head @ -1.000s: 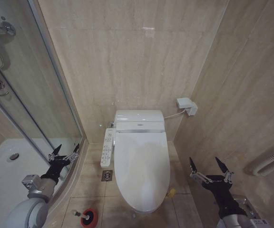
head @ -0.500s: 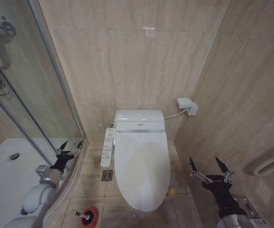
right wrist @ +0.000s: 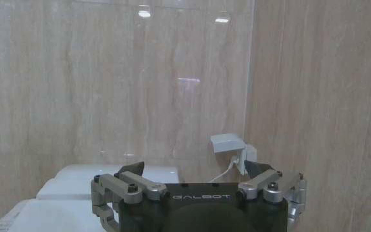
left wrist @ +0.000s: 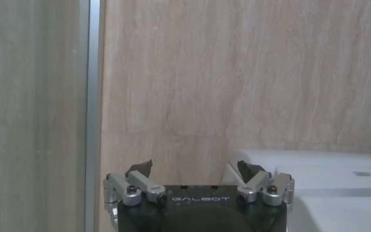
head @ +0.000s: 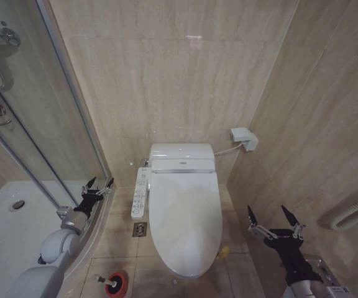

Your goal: Open the toilet lid, clean the toilet bowl with a toilet brush, close the toilet lid, and flush.

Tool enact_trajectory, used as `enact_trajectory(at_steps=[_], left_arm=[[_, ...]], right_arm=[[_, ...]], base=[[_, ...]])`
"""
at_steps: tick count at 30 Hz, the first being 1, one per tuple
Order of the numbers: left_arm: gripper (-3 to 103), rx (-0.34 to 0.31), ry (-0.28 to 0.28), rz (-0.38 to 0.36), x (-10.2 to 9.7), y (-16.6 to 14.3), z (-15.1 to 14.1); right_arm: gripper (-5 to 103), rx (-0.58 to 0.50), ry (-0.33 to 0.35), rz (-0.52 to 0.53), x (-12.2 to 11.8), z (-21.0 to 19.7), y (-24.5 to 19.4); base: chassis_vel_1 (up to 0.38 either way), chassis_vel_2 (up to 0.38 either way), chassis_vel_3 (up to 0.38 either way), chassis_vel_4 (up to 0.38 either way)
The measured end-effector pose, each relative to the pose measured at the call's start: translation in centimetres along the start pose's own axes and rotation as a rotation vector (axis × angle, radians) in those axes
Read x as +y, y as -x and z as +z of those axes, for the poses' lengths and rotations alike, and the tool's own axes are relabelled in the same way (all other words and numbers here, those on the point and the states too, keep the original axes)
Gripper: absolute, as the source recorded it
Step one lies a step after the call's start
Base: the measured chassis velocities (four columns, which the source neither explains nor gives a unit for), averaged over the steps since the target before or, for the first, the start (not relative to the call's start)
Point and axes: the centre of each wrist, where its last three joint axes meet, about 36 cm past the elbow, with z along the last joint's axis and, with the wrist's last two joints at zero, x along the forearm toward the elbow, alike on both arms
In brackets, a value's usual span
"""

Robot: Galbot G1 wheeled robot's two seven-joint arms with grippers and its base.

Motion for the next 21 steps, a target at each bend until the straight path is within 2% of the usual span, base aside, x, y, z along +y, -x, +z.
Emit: enact_trajectory(at_steps=[5,12,14,16,21], left_arm=[[90,-0.013,0.023,0.003,1.1,1.4,-0.2],[90,-0.008,0.029,0.014,1.9,2.5,0.5],[90,-0.012,0.024,0.014,2.0,2.8,0.7],[90,-0.016,-0.008,0.009,2.0,3.7,0.9],[90,-0.011,-0.005,0.019,2.3,5.3,0.9]], right_arm=[[100,0.000,0.000,0.000,0.0,0.0,0.0],[100,0.000,0.000,0.000,0.0,0.0,0.0],[100,0.000,0.000,0.000,0.0,0.0,0.0],[100,0.000,0.000,0.000,0.0,0.0,0.0],[100,0.000,0.000,0.000,0.0,0.0,0.0]], base=[[0.000,0.000,0.000,0.000],[0.000,0.000,0.000,0.000],[0.000,0.000,0.000,0.000],[0.000,0.000,0.000,0.000],[0.000,0.000,0.000,0.000]])
